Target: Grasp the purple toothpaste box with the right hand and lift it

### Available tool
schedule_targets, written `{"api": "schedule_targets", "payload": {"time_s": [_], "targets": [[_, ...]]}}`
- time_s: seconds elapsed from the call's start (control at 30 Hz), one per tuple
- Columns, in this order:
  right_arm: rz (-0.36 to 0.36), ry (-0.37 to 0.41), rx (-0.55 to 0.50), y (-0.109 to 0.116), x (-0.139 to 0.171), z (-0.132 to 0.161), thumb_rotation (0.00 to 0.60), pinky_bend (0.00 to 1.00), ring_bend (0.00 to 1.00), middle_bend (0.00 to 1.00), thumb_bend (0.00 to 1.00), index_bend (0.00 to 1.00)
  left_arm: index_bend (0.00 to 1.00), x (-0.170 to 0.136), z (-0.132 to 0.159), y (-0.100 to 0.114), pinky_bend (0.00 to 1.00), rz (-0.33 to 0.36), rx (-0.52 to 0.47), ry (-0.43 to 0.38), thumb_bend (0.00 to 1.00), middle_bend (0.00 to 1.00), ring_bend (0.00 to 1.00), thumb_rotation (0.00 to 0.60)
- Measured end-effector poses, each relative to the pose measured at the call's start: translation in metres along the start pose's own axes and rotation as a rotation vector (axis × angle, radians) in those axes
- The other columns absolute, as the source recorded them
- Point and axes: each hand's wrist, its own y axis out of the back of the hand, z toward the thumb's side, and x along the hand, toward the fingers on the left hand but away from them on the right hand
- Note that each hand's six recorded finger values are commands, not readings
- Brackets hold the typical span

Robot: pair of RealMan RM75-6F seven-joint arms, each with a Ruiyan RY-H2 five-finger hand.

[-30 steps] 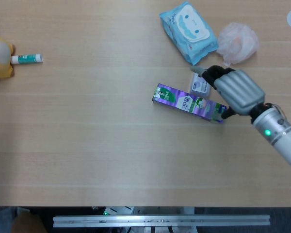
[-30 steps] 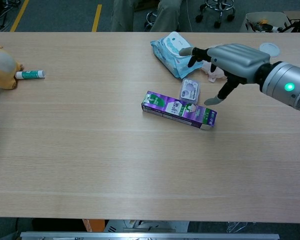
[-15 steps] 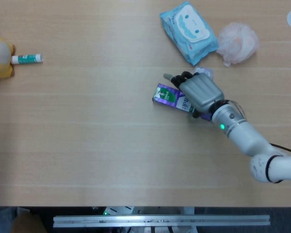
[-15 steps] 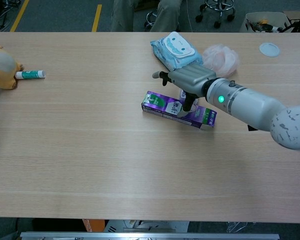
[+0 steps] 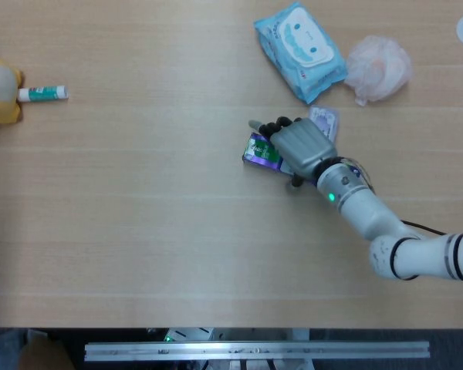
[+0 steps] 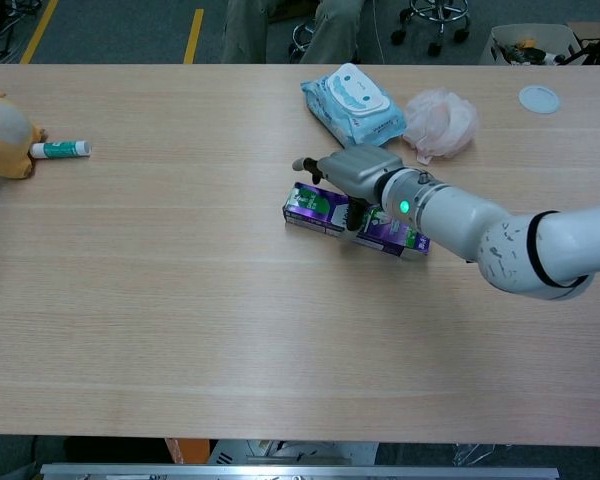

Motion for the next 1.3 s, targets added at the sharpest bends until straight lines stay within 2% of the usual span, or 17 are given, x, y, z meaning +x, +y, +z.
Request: {"api": "schedule_targets", "payload": {"time_s": [0.23,0.4,0.53,0.67,0.97,1.1,1.3], "targets": [[0.024,0.052,-0.001,-0.006,0.003,0.018,0.6,0.33,0.16,0.22,0.0,0.07,0.06,-0.001,-0.002,-0.001,0.15,-0.001,0.0,0.007,0.33,0.1,0.1,0.6],[0.015,0.056,0.018,-0.009,0.006,0.02,0.6,0.33,0.16,0.22,0.0,0.07,0.06,-0.002,-0.003,-0.002,0.15,-0.007,-0.004,0.006,0.33,0.1,0.1,0.6],[0.002,0.044,0.046,-0.009,0.004,0.017,0.6,0.33,0.19,0.24,0.12,0.1,0.06,-0.003,-0.004,-0.002,0.15,-0.006,-0.007,0.008,0.33,0.1,0.1,0.6],[-0.012,0.036,0.073,-0.01,0.0,0.015,0.6,0.37,0.24,0.28,0.29,0.18,0.06,-0.004,-0.005,-0.002,0.15,-0.007,-0.007,0.013,0.33,0.1,0.1,0.6],[-0.039,0.045,0.108,-0.014,-0.007,0.021,0.6,0.53,0.37,0.37,0.38,0.35,0.06,-0.007,-0.007,-0.002,0.15,-0.008,-0.006,0.022,0.33,0.1,0.1,0.6],[-0.068,0.058,0.083,-0.009,-0.006,0.024,0.6,0.55,0.38,0.38,0.38,0.36,0.06,-0.008,-0.008,-0.002,0.13,-0.007,-0.006,0.03,0.33,0.1,0.1,0.6],[-0.146,0.099,-0.019,0.007,0.003,0.028,0.6,0.55,0.39,0.38,0.37,0.37,0.06,-0.008,-0.008,-0.001,0.13,-0.007,-0.003,0.027,0.33,0.1,0.1,0.6]]}}
